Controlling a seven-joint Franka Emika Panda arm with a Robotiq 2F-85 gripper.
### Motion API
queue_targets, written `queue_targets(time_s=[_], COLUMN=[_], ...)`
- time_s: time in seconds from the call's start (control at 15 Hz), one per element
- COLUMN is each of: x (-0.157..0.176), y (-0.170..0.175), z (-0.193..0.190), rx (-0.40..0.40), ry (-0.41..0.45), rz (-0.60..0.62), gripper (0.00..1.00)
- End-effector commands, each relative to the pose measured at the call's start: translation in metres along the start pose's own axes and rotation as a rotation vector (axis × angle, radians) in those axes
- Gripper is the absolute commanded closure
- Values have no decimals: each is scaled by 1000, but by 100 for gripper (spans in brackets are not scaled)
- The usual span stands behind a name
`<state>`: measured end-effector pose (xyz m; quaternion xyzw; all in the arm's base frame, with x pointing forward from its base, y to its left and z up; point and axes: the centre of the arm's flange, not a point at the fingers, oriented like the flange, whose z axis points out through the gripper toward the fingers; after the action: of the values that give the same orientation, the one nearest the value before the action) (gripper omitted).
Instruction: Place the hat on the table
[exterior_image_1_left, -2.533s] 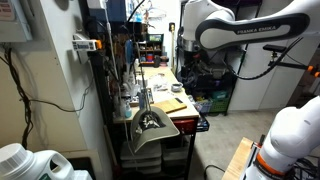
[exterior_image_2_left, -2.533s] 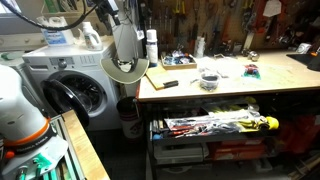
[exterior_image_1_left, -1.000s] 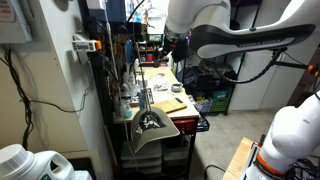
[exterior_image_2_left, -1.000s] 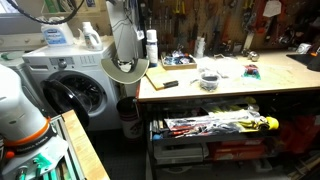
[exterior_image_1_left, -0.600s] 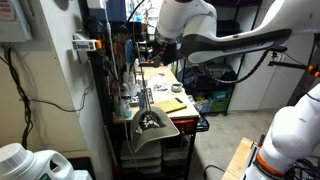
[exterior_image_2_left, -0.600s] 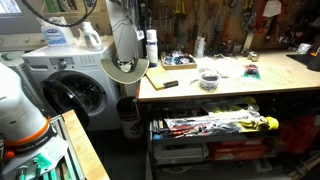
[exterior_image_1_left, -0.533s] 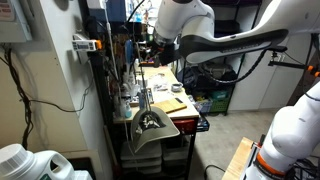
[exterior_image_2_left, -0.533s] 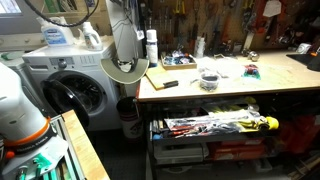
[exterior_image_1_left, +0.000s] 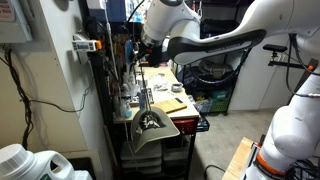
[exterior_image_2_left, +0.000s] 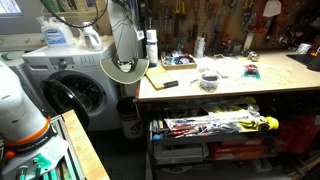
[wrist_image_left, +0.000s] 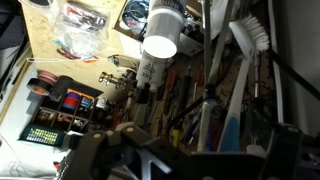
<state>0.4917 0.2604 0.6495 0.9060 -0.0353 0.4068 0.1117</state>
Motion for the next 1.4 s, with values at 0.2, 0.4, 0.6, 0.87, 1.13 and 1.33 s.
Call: queue_targets(time_s=[0.2,0.4,0.6,0.87,1.13,1.33], x=[10,12,13,13,14,17], y=[-9,-10,-11,-8,-3,1], z=[12,12,12,12,6,-3], rx=[43,48,51,49,40,34], ry=[-3,-2,-1,-2,11,38], rz=[-7,-7,-6,1,12,19], gripper=[37,64,86,100,100,99])
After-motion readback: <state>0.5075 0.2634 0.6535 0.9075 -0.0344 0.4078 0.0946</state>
